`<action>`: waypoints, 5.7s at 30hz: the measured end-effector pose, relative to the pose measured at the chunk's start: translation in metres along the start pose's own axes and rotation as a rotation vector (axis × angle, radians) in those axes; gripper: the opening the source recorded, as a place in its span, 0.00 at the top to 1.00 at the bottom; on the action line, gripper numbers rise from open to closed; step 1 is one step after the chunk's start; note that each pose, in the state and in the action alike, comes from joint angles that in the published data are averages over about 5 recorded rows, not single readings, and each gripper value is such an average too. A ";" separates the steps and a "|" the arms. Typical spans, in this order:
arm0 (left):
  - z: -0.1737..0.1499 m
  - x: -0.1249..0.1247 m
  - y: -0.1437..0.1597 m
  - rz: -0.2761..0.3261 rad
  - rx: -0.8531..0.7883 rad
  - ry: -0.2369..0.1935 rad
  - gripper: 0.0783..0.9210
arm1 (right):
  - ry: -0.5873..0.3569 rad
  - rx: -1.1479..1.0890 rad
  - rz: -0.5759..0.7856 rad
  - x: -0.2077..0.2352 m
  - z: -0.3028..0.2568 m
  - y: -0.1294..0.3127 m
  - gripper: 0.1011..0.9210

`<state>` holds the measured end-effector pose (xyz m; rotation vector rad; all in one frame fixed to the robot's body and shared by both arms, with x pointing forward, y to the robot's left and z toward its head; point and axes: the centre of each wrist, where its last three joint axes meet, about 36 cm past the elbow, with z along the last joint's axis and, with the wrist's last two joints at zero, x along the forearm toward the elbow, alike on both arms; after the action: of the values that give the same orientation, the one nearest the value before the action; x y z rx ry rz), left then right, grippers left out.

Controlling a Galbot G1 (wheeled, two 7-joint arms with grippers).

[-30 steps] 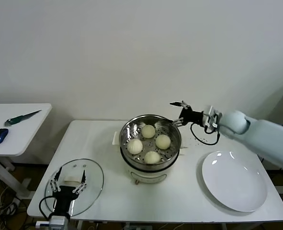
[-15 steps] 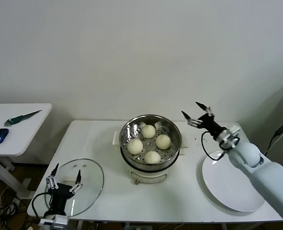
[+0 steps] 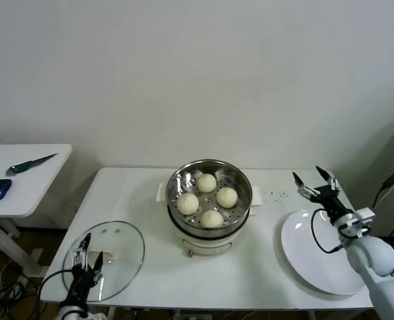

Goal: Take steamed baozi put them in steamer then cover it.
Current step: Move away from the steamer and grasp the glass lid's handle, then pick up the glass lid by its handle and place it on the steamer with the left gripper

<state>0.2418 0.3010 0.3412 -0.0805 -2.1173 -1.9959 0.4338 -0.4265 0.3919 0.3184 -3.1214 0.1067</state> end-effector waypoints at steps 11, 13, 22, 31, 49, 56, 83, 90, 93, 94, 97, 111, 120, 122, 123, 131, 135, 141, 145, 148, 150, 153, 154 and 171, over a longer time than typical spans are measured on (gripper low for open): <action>0.005 -0.011 -0.024 -0.029 -0.151 0.001 0.12 | 0.041 0.002 0.041 0.023 0.014 -0.005 0.12; 0.005 -0.015 -0.029 -0.036 -0.161 -0.001 0.12 | 0.045 0.005 0.045 0.027 0.016 -0.006 0.12; 0.012 -0.032 -0.049 -0.032 -0.198 -0.004 0.12 | 0.054 0.023 0.050 0.035 0.018 -0.005 0.12; 0.019 -0.044 -0.061 -0.032 -0.201 0.002 0.12 | 0.057 0.036 0.047 0.037 0.019 -0.003 0.12; 0.019 -0.080 -0.063 -0.080 -0.158 -0.009 0.13 | 0.076 0.068 0.038 0.046 0.031 0.000 0.12; 0.020 -0.085 -0.069 -0.070 -0.144 -0.017 0.35 | 0.080 0.082 0.039 0.048 0.033 0.000 0.12; 0.008 -0.053 0.004 -0.198 -0.136 0.021 0.91 | 0.079 0.109 0.042 0.037 0.037 -0.006 0.12; -0.018 -0.049 0.058 -0.300 -0.163 0.060 0.91 | 0.083 0.116 0.041 0.030 0.041 -0.006 0.12; -0.034 -0.053 0.078 -0.329 -0.161 0.063 0.91 | 0.086 0.119 0.040 0.026 0.043 -0.006 0.12; -0.040 -0.055 0.085 -0.337 -0.158 0.060 0.91 | 0.088 0.120 0.040 0.025 0.044 -0.006 0.12; -0.062 -0.062 0.106 -0.356 -0.142 0.040 0.91 | 0.091 0.123 0.042 0.022 0.046 -0.007 0.12; -0.192 -0.085 0.170 -0.320 -0.056 -0.113 0.91 | 0.103 0.141 0.062 0.018 0.051 -0.015 0.12; -0.272 -0.086 0.162 -0.265 -0.017 -0.157 0.91 | 0.109 0.150 0.077 0.025 0.057 -0.021 0.12; -0.287 -0.087 0.160 -0.255 -0.010 -0.162 0.91 | 0.111 0.151 0.079 0.027 0.058 -0.022 0.12; -0.294 -0.088 0.158 -0.251 -0.007 -0.162 0.91 | 0.112 0.152 0.080 0.027 0.058 -0.022 0.12; -0.337 -0.102 0.147 -0.210 0.007 -0.140 0.91 | 0.116 0.159 0.084 0.030 0.062 -0.024 0.12; -0.349 -0.109 0.139 -0.194 0.002 -0.125 0.91 | 0.118 0.162 0.083 0.031 0.063 -0.023 0.12; -0.358 -0.119 0.127 -0.175 -0.011 -0.103 0.91 | 0.122 0.165 0.084 0.033 0.065 -0.022 0.12; -0.359 -0.127 0.121 -0.163 -0.020 -0.084 0.91 | 0.124 0.168 0.086 0.034 0.065 -0.023 0.12; -0.359 -0.133 0.117 -0.157 -0.032 -0.072 0.91 | 0.123 0.170 0.088 0.035 0.065 -0.024 0.12; -0.358 -0.136 0.114 -0.153 -0.038 -0.067 0.91 | 0.123 0.172 0.090 0.036 0.065 -0.025 0.12; -0.358 -0.138 0.110 -0.150 -0.045 -0.063 0.91 | 0.123 0.172 0.091 0.036 0.066 -0.026 0.12; -0.358 -0.139 0.109 -0.149 -0.046 -0.062 0.91 | 0.124 0.173 0.091 0.036 0.066 -0.026 0.12; -0.361 -0.144 0.103 -0.152 -0.053 -0.070 0.91 | 0.128 0.178 0.090 0.040 0.068 -0.028 0.12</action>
<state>0.4482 -0.0326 0.4296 0.0017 -2.1727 -2.1658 0.4006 -0.4663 0.3263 0.1632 -3.0033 0.3908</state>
